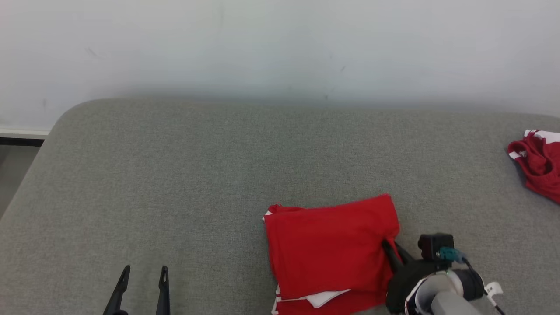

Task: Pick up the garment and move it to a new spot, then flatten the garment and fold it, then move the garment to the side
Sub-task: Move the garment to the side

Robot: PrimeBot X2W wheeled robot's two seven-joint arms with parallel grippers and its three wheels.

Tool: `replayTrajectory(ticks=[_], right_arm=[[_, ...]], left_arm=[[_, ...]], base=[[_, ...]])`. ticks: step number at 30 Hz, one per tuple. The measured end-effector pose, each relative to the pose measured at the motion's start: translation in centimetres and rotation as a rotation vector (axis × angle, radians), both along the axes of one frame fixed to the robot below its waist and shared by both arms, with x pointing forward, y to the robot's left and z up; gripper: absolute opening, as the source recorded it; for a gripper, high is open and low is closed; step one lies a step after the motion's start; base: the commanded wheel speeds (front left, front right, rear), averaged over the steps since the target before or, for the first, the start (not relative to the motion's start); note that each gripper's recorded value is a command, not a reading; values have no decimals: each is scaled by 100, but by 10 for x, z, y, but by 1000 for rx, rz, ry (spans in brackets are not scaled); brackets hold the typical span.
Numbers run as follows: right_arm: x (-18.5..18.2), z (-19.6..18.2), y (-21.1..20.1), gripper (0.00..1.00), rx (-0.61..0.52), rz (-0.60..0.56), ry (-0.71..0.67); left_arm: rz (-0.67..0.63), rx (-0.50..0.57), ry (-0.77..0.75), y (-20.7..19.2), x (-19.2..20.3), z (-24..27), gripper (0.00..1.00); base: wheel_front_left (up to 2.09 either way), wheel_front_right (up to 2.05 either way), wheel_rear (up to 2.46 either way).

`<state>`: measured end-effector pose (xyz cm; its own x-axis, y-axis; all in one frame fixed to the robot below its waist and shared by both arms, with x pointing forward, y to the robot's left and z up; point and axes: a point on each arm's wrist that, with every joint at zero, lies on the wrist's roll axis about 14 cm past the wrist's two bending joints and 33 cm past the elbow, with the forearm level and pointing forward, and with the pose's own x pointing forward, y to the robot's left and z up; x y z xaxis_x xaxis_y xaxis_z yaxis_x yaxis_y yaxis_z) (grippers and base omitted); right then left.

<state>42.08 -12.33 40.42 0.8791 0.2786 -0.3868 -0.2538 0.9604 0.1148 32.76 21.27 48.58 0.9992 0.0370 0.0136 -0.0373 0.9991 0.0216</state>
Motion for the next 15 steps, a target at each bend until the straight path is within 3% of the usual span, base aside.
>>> replayTrajectory(ticks=[6, 15], right_arm=[[41, 32, -9, 0, -29, 11, -94], [112, 83, -78, 0, -153, -58, -224]], left_arm=[[-14, -4, 8, -6, 12, -2, 100], [-73, 1, -8, -23, 56, 0, 100]], base=[[0, 0, 0], [0, 0, 0]])
